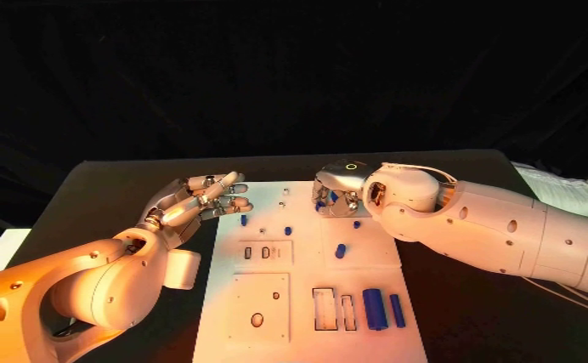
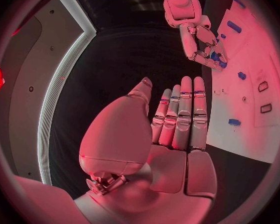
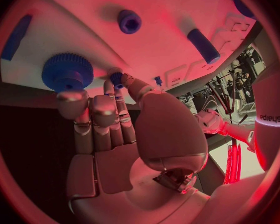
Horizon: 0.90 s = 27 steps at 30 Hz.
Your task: Assemble the parts on the task board
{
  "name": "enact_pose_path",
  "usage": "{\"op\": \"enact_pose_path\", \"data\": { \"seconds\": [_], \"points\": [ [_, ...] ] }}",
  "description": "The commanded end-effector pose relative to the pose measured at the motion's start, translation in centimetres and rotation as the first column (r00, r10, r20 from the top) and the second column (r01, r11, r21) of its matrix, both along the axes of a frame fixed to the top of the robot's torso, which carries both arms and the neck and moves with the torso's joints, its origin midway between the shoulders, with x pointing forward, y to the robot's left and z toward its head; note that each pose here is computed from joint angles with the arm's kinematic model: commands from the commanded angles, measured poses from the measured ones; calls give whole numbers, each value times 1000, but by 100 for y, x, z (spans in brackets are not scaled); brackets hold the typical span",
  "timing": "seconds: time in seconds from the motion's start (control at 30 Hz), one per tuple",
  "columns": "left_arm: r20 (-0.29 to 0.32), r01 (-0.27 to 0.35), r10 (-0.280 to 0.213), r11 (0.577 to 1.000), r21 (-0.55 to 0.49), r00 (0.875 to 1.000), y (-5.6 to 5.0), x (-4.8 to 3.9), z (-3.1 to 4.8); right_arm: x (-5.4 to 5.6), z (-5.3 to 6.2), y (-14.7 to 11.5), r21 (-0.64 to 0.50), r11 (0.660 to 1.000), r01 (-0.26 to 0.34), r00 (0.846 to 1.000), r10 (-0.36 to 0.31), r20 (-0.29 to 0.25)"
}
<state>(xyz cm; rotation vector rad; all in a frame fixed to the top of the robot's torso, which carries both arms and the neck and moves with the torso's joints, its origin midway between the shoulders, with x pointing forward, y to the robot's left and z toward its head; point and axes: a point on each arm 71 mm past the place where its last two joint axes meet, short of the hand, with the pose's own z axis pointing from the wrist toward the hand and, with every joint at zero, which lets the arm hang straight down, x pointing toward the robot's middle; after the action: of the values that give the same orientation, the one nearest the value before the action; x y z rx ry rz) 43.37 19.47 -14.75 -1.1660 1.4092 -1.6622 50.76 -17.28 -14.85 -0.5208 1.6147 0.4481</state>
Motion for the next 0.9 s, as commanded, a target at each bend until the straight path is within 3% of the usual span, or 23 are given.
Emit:
{"op": "enact_pose_path", "data": {
  "seconds": [0.03,0.47,0.67,0.9],
  "points": [
    [3,17,-17,1000,-11,1000,-12,-6,17,-8,-61,-2,-48,999,0,1000,-1,-26],
    [1,12,-12,1000,-8,1000,6,4,12,-35,17,34,5,1000,-10,999,10,47],
    [1,13,-13,1000,-8,1000,5,5,12,-46,148,81,68,998,-16,994,8,113],
    [0,18,-18,1000,-10,1000,-9,1,13,13,267,144,110,994,-4,985,-15,172]
  ]
}}
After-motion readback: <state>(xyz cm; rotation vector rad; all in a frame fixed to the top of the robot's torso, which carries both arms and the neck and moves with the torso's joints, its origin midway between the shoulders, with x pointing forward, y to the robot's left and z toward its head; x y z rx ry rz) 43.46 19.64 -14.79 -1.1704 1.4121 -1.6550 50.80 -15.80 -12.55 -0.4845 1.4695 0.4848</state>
